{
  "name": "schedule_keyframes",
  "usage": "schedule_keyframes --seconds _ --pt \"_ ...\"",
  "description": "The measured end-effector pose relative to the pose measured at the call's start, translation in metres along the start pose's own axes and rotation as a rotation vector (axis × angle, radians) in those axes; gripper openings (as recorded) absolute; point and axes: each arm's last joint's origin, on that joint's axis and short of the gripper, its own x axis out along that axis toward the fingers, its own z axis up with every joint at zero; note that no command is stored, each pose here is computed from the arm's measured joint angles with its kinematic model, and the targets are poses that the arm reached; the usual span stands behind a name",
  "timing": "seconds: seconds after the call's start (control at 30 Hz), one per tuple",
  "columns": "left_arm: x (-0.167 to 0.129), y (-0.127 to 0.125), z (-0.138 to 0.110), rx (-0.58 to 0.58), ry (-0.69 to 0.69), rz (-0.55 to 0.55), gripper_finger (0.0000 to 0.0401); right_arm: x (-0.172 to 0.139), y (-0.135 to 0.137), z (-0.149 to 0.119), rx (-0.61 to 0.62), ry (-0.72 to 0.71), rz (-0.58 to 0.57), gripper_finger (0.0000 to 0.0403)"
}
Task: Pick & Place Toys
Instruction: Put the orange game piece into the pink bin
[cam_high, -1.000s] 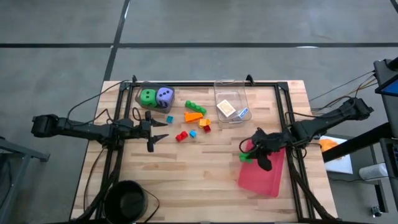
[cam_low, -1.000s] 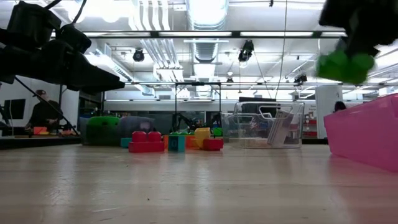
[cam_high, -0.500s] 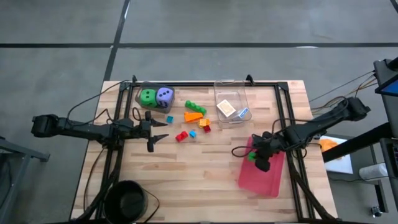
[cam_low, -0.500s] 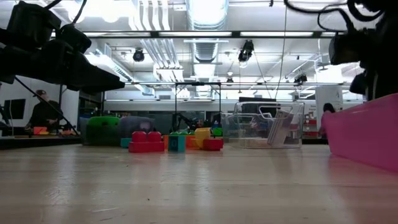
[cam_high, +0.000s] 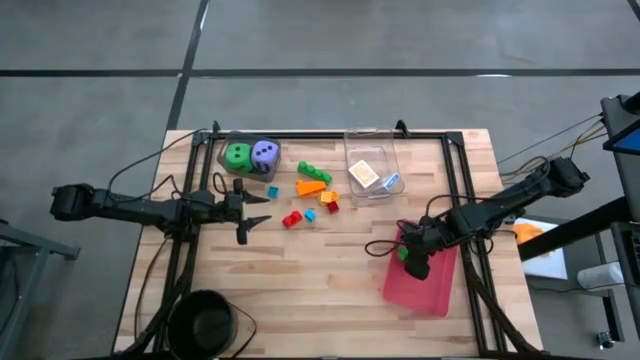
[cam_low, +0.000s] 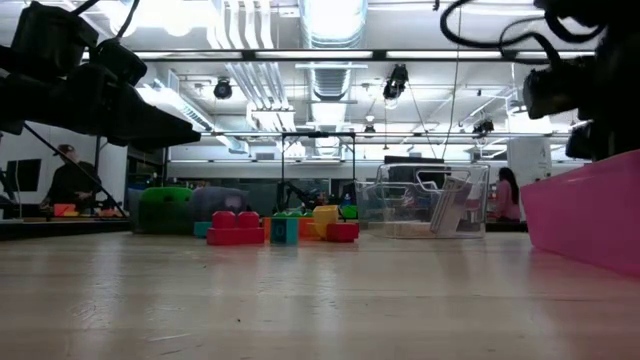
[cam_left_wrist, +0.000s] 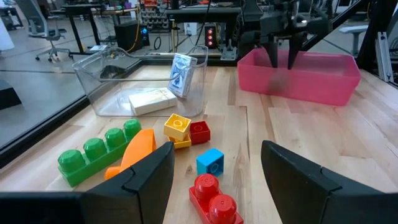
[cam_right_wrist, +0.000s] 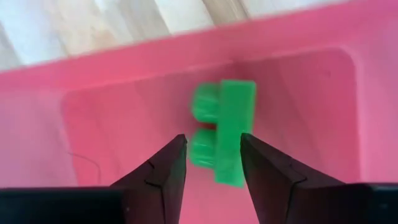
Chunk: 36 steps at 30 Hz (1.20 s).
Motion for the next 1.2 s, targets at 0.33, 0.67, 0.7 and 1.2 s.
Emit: schedule_keyframes --seconds 0.33,0.67,0.7,1.2 --pt "0.000 0.000 0.000 -0.024 -0.005 0.000 0.0239 -0.049 0.035 0.020 -0.223 -0.417 0.055 0.0153" --pt "0.003 0.001 0.008 -0.153 0.032 0.031 0.0239 -0.053 0.070 0.026 -0.558 -1.166 0.164 0.0153" --pt "0.004 0.001 0.011 -0.163 0.038 0.032 0.0239 -0.048 0.068 0.025 -0.571 -1.192 0.156 0.0153" --pt "0.059 -0.004 0.053 -0.073 0.358 0.045 0.0245 0.003 0.042 0.035 -0.475 -1.139 0.012 0.0153"
